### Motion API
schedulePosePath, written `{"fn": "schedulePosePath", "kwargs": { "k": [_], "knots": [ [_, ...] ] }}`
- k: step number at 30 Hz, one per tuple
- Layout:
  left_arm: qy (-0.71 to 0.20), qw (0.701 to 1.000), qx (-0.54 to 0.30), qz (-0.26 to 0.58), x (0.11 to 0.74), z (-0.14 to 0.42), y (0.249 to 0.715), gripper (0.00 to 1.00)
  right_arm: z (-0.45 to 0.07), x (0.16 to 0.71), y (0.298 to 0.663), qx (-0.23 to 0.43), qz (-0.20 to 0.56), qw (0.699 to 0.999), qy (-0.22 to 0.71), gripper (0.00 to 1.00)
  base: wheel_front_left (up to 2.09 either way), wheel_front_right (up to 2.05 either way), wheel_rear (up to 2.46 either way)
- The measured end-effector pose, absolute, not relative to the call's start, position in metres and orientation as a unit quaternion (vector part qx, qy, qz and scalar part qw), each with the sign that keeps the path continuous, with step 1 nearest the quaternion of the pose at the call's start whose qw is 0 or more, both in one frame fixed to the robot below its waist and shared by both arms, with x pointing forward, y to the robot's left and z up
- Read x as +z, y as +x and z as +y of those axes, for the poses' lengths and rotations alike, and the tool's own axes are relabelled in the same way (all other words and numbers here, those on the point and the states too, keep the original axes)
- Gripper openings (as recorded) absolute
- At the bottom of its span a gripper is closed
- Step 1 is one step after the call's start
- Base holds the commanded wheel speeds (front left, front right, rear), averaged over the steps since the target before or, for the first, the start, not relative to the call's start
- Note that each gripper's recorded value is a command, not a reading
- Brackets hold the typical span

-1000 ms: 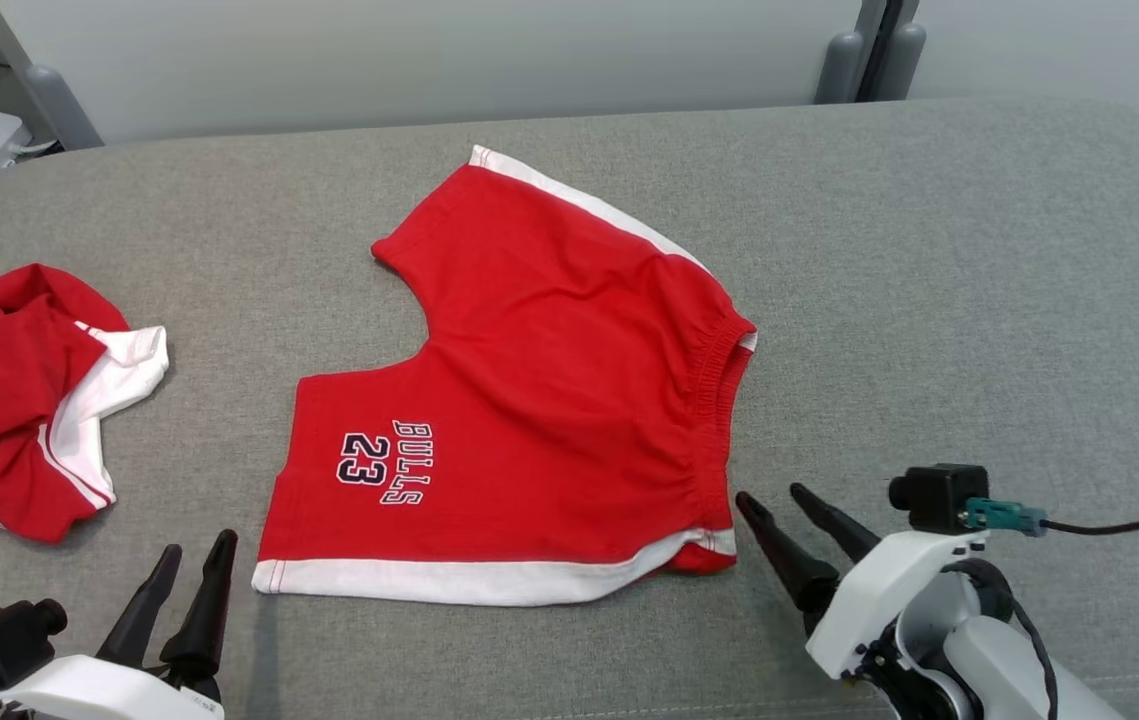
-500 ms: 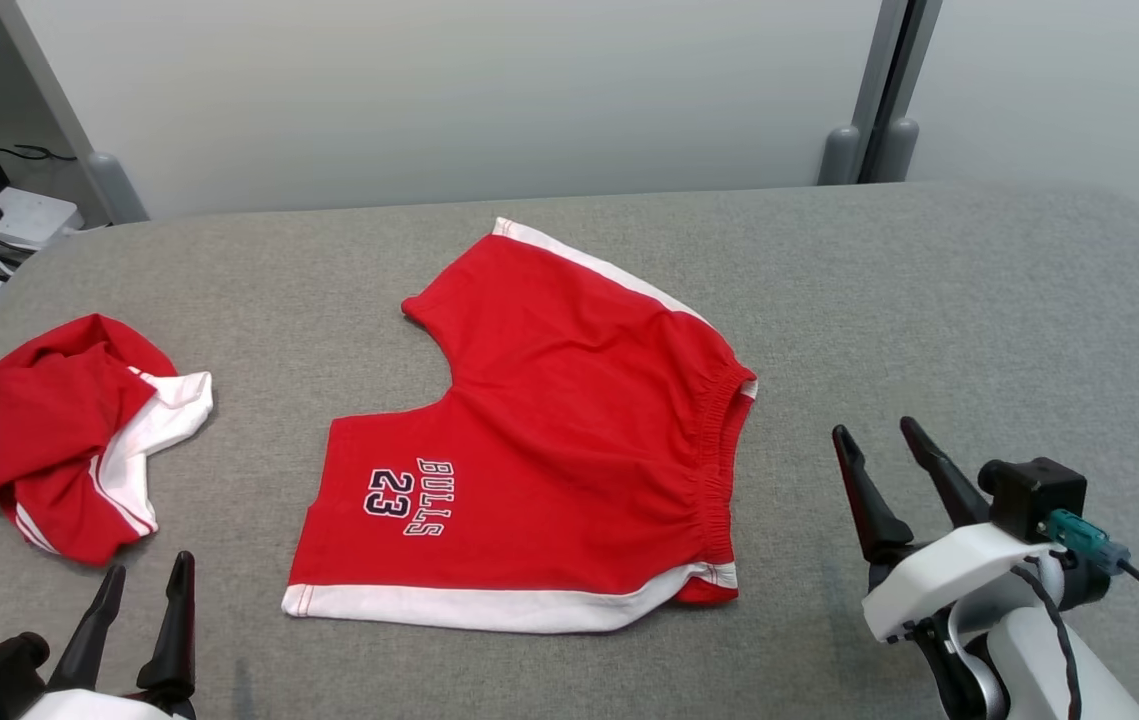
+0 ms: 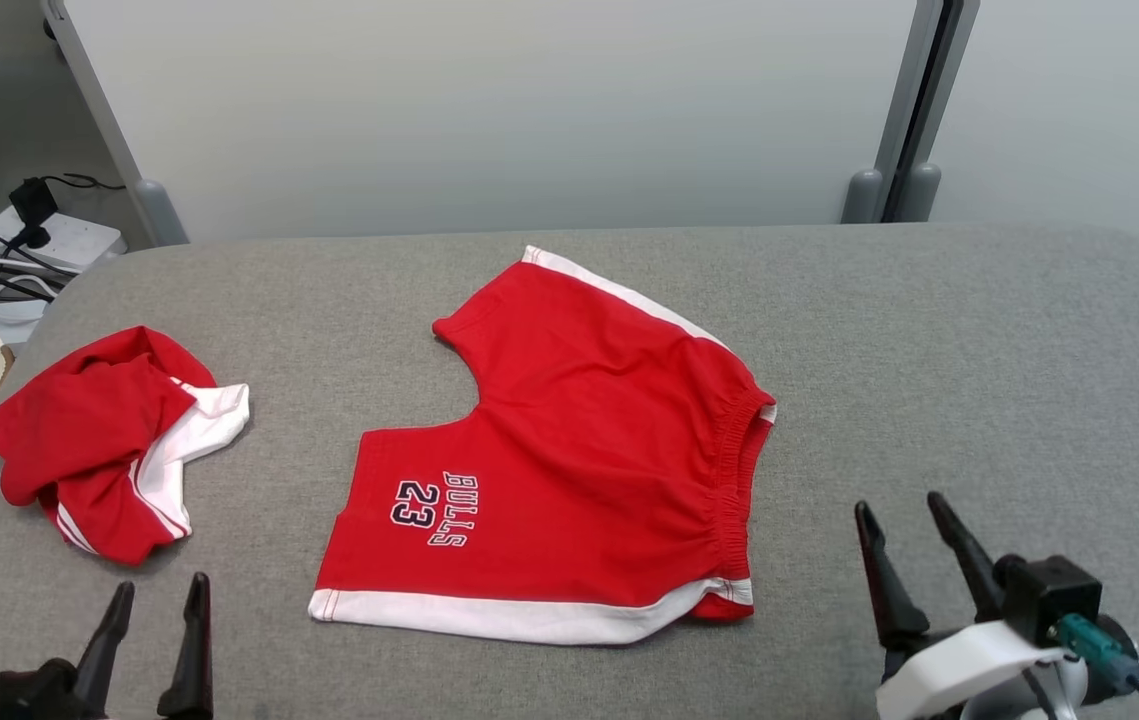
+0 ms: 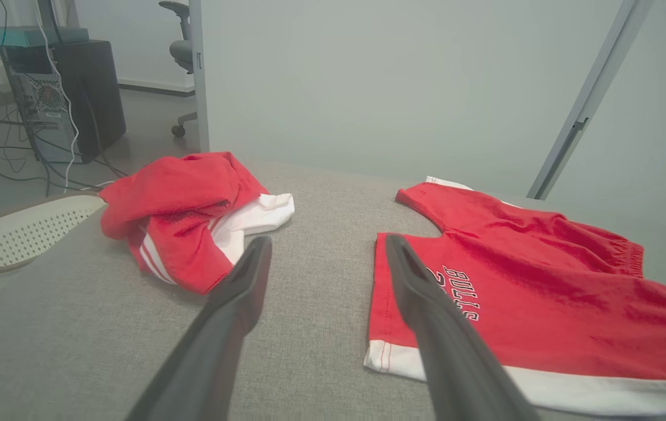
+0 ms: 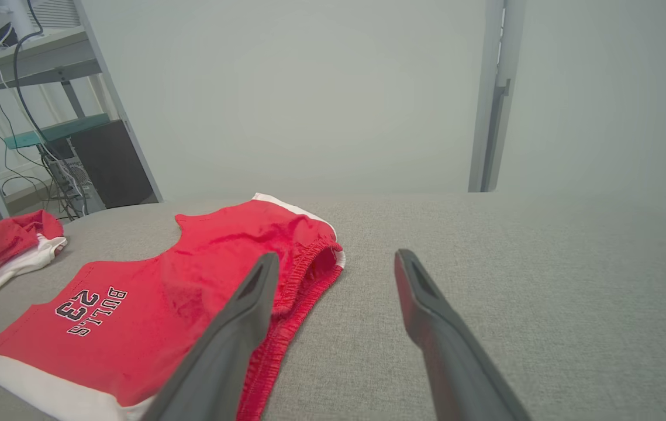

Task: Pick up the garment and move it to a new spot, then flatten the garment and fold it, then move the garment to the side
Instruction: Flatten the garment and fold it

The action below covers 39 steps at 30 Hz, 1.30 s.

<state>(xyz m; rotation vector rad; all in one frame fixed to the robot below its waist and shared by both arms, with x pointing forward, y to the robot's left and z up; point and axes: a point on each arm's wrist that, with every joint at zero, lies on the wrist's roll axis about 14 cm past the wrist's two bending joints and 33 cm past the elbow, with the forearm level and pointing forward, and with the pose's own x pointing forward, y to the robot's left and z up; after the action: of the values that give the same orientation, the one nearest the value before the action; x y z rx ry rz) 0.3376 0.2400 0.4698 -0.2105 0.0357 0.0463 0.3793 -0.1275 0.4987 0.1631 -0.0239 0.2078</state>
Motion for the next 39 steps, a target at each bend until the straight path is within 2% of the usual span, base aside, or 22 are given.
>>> {"fn": "schedulePosePath", "kwargs": {
  "k": [14,29,39],
  "knots": [
    [-0.079,0.995,0.013,0.057,0.445,0.227,0.318,1.0,-0.128,0.479,0.353,0.099,0.011,0.991,0.083,1.0,0.0,0.0,0.0],
    [-0.074,0.996,0.019,0.055,0.447,0.232,0.322,1.0,-0.137,0.484,0.356,0.087,0.003,0.993,0.077,1.0,0.0,0.0,0.0],
    [-0.089,0.993,0.008,0.078,0.434,0.223,0.318,1.0,-0.085,0.449,0.347,0.161,0.065,0.981,0.088,1.0,0.0,0.0,0.0]
  ]
}}
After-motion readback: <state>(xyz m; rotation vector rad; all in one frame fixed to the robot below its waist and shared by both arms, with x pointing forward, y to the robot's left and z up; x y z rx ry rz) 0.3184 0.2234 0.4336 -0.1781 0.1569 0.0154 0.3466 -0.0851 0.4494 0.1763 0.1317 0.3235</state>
